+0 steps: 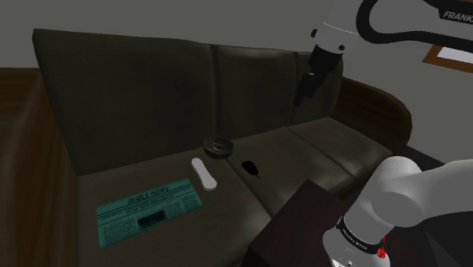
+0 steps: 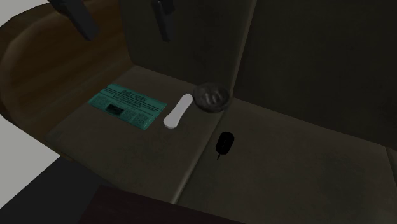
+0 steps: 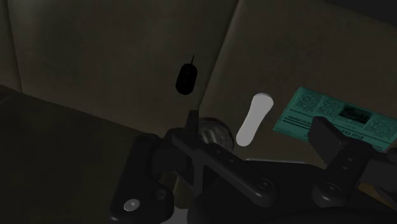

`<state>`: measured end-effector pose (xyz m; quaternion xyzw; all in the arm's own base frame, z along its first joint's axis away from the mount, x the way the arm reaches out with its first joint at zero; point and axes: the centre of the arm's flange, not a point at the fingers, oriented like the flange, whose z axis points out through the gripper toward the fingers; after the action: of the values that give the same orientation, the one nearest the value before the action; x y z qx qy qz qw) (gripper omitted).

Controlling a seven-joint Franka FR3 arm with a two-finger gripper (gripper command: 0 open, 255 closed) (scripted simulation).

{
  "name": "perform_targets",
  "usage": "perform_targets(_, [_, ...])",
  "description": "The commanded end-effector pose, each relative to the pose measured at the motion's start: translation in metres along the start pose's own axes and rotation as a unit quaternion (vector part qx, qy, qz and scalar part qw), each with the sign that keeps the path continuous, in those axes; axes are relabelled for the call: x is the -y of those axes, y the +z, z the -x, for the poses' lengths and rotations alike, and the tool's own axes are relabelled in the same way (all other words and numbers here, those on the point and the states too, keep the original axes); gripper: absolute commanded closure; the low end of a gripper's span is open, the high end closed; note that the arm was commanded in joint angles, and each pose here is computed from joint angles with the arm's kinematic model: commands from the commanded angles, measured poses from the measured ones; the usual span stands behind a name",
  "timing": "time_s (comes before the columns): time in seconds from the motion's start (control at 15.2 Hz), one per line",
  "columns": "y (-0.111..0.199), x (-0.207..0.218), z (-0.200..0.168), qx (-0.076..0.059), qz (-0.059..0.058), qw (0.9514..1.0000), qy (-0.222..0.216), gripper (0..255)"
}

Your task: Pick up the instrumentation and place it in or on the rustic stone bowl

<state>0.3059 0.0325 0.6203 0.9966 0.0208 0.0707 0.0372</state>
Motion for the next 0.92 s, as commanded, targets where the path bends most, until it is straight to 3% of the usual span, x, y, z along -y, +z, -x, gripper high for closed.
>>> perform_targets(0.0, [0.000,0.000,0.000,0.000,0.000,1.0000,0.000,0])
perform_targets(0.86, [0.148,0.034,-0.084,0.013,-0.010,0.9994,0.030,0])
